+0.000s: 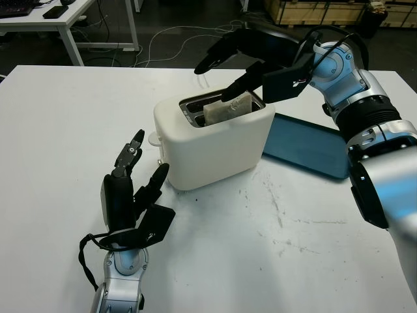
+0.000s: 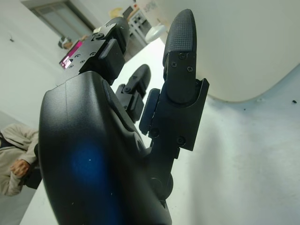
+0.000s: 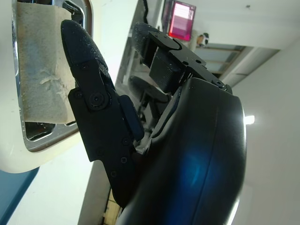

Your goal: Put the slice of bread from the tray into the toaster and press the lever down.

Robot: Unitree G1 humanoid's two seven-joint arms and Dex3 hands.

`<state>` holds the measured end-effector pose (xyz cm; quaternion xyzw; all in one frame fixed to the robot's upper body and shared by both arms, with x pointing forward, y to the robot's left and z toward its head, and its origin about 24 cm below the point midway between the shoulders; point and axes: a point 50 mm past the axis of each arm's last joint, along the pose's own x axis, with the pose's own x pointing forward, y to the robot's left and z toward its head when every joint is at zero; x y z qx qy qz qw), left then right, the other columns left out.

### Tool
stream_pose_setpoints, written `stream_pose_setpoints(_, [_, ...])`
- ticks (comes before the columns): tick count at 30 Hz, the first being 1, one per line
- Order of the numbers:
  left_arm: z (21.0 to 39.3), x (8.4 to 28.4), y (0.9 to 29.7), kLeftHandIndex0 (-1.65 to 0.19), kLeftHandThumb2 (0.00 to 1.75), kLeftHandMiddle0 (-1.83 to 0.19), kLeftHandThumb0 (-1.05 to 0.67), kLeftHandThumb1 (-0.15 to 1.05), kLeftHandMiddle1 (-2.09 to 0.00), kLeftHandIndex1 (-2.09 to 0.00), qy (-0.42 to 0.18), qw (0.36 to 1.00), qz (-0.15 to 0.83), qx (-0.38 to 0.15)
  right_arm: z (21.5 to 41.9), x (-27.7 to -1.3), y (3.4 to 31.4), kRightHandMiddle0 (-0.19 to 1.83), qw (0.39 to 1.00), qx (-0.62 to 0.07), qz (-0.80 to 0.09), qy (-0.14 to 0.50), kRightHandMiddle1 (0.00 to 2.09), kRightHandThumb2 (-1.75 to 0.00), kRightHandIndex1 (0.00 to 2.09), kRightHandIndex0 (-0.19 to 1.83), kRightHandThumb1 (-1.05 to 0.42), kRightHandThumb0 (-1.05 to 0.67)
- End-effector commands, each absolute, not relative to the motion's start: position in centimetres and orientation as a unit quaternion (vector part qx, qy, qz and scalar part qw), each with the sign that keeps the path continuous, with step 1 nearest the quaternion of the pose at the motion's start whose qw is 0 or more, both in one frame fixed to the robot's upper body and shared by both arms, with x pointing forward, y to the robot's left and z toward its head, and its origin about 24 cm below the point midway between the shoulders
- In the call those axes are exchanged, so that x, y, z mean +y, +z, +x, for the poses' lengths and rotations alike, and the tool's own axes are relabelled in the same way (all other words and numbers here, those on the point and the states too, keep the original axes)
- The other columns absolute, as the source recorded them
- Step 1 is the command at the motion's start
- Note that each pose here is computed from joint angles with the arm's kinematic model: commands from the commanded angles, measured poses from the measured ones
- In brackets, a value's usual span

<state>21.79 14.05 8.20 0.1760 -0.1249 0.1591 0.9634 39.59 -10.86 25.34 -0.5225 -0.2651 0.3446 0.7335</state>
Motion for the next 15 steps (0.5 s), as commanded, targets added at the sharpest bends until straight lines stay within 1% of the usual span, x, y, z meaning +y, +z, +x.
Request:
stream_pose_setpoints(1, [21.8,14.0,8.2,-0.50,0.33,-0.55,-0.64,0.92,-0.17,0.00,0.161,0.963,0.174,-0.126,39.6,-11.2,25.6,0.84,0.730,-0.268,-0.531,0.337,0.02,0.00,0.60,0.51,-0.76,-0.70])
stream_pose_setpoints(3, [21.8,14.0,8.2,-0.49,0.33,-0.55,-0.64,0.92,-0.17,0.00,0.160,0.964,0.173,-0.124,39.7,-11.4,25.7,0.84,0.736,-0.267,-0.526,0.331,0.02,0.00,0.60,0.52,-0.76,-0.69])
stream_pose_setpoints(6, [21.9,14.1,8.2,-0.50,0.33,-0.56,-0.63,0.92,-0.16,0.00,0.162,0.963,0.174,-0.128,39.8,-12.0,25.8,0.85,0.762,-0.263,-0.499,0.318,0.02,0.00,0.63,0.56,-0.75,-0.64])
stream_pose_setpoints(10, [22.1,14.5,8.5,-0.49,0.33,-0.56,-0.64,0.92,-0.15,0.00,0.162,0.961,0.181,-0.134,39.5,-13.7,25.4,0.91,0.813,-0.304,-0.409,0.280,0.05,0.00,0.68,0.69,-0.74,-0.55])
stream_pose_setpoints(13, [22.2,15.2,9.1,-0.50,0.32,-0.57,-0.63,0.92,-0.15,0.00,0.167,0.956,0.191,-0.147,38.7,-16.0,23.5,0.91,0.854,-0.326,-0.327,0.239,0.05,-0.01,0.74,0.67,-0.77,-0.53])
stream_pose_setpoints(15, [22.4,15.8,9.5,-0.51,0.28,-0.57,-0.61,0.92,-0.15,-0.01,0.168,0.951,0.200,-0.165,37.7,-17.5,21.8,0.89,0.869,-0.335,-0.295,0.214,0.04,-0.01,0.74,0.65,-0.79,-0.47])
